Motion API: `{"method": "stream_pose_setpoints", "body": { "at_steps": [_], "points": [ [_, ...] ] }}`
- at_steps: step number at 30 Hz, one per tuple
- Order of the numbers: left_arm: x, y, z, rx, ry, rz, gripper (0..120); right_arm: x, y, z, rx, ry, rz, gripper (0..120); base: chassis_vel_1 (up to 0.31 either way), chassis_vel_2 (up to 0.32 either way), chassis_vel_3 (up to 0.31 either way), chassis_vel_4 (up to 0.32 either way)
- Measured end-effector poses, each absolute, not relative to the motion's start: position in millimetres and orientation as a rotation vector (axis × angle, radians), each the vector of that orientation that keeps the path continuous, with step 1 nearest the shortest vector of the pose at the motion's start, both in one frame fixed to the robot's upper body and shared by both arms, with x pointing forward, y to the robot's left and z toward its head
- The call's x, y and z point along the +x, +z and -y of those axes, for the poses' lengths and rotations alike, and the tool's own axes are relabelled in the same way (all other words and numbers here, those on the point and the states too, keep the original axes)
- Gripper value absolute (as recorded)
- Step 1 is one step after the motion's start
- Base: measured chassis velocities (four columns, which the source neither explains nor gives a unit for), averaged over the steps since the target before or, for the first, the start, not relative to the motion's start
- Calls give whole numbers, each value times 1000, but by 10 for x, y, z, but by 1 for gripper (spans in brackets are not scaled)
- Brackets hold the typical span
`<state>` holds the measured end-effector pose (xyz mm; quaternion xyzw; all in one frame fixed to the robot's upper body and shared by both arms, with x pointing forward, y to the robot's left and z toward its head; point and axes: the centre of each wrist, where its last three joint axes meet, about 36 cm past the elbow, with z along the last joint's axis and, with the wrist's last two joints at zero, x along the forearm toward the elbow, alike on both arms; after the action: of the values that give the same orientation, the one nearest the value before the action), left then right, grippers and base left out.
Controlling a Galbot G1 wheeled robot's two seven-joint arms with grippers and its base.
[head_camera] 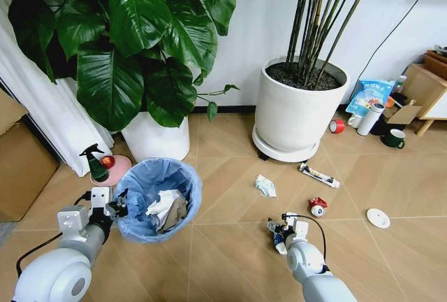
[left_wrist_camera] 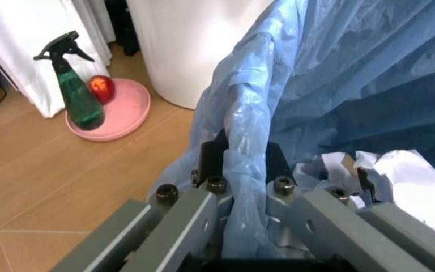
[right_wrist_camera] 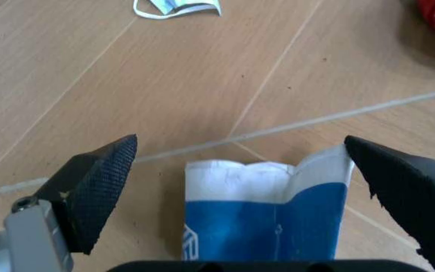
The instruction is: Pick up the trash bin and place the garbage on the floor into it.
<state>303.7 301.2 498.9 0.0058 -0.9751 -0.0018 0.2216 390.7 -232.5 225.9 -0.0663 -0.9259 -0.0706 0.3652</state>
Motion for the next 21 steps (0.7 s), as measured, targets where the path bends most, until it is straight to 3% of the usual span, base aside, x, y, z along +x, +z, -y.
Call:
{"method": "stream_pose_setpoints", "body": {
  "at_steps": [21],
  "points": [
    [3088,4956,-3016,16,4,2696,0,3646,2289,2303,-202,-153,2355,100,0,0,0,0]
  ]
}}
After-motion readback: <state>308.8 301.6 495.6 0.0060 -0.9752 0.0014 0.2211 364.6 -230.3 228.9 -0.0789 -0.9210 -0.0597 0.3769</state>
